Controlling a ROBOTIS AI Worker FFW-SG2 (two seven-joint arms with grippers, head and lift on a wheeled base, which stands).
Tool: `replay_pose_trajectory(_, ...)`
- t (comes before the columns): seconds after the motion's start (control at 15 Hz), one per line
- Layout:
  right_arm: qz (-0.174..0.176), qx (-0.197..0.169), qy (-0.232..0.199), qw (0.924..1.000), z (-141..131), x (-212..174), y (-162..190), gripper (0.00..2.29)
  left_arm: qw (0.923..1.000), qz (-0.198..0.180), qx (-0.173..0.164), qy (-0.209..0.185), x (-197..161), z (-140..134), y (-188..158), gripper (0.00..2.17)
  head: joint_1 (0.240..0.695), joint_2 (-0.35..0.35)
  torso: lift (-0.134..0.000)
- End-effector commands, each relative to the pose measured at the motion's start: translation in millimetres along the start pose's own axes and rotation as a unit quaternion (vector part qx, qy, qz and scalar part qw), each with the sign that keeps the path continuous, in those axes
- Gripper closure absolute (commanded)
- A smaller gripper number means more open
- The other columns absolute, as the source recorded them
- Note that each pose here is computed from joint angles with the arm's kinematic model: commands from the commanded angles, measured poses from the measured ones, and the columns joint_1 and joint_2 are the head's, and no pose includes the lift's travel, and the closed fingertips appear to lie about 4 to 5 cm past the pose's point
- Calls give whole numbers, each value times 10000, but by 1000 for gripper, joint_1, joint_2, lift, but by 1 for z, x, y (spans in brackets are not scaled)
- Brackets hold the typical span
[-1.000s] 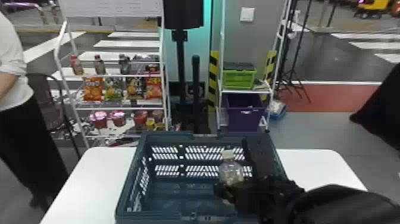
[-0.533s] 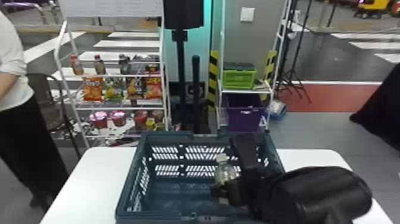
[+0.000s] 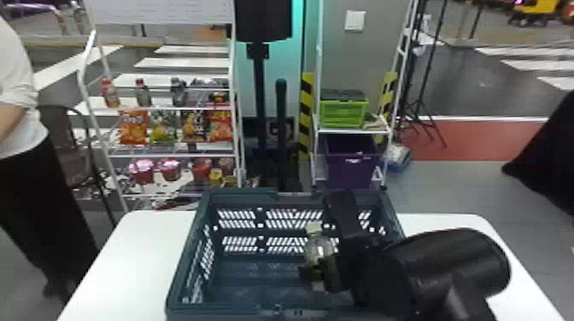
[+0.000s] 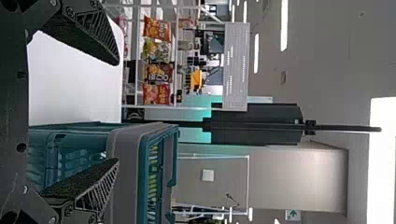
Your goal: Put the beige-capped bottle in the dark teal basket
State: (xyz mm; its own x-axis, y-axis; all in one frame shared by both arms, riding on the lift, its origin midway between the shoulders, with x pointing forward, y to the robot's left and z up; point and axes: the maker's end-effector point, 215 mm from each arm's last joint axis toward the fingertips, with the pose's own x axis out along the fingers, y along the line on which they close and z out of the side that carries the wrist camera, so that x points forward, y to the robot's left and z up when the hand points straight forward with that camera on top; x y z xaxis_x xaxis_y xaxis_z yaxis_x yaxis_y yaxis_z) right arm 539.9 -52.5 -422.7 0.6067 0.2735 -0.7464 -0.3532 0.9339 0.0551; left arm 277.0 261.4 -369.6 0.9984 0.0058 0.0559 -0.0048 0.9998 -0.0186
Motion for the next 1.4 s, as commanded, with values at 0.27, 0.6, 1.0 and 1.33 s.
replay_pose_trajectory(0.27, 26, 41, 16, 10000, 0, -1, 0, 16, 10000, -12, 12, 10, 2, -1, 1, 151, 499, 0, 0)
replay_pose_trajectory(0.6, 142, 68, -445, 9989, 27, -18, 9, 33, 10000, -16, 8, -13, 3, 1, 1, 151, 499, 0, 0)
replay_pose_trajectory(1.0, -63, 212, -1609, 9867, 32, -95, -21, 53, 10000, -44, 14, 35, 6, 1, -1, 151, 499, 0, 0)
replay_pose_trajectory(1.33, -318, 593, -2654, 9618, -4, -147, -74, 53, 9999, -108, -17, 114, 11, -2, -10, 151, 499, 0, 0)
